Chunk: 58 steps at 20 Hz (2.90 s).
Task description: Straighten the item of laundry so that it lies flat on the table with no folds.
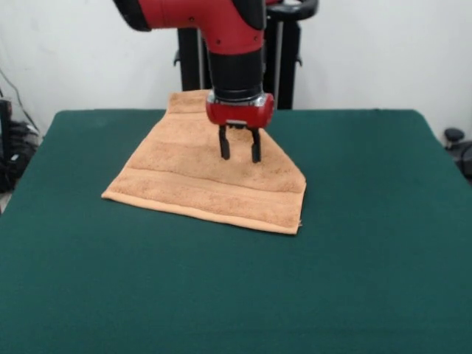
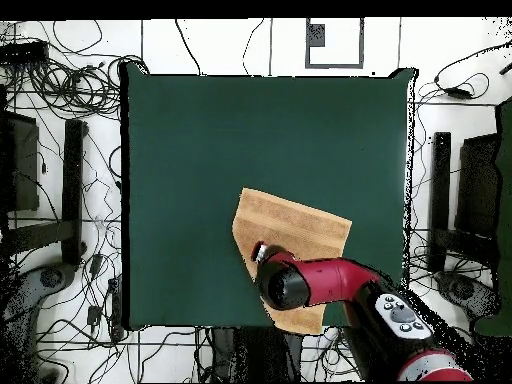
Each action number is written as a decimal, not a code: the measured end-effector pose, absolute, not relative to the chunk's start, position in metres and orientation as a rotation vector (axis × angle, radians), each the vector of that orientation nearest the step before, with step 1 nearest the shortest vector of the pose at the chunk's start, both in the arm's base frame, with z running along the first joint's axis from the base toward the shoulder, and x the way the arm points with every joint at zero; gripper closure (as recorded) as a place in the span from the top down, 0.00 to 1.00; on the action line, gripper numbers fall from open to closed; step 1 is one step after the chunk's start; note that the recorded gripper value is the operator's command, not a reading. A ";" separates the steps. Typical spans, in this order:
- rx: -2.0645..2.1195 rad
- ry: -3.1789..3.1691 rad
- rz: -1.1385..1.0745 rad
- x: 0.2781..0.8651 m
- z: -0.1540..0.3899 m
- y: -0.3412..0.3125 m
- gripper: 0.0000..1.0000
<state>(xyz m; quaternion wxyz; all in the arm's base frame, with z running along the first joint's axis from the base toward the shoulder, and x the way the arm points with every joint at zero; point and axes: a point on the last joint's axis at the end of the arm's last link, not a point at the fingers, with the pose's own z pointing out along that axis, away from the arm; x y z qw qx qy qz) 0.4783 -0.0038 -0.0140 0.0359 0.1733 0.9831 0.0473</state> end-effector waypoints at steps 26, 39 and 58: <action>-0.380 3.088 0.244 0.530 -0.004 0.012 1.00; -0.661 3.105 0.249 0.565 -0.006 -0.044 1.00; -0.949 3.076 0.160 0.611 0.026 -0.076 1.00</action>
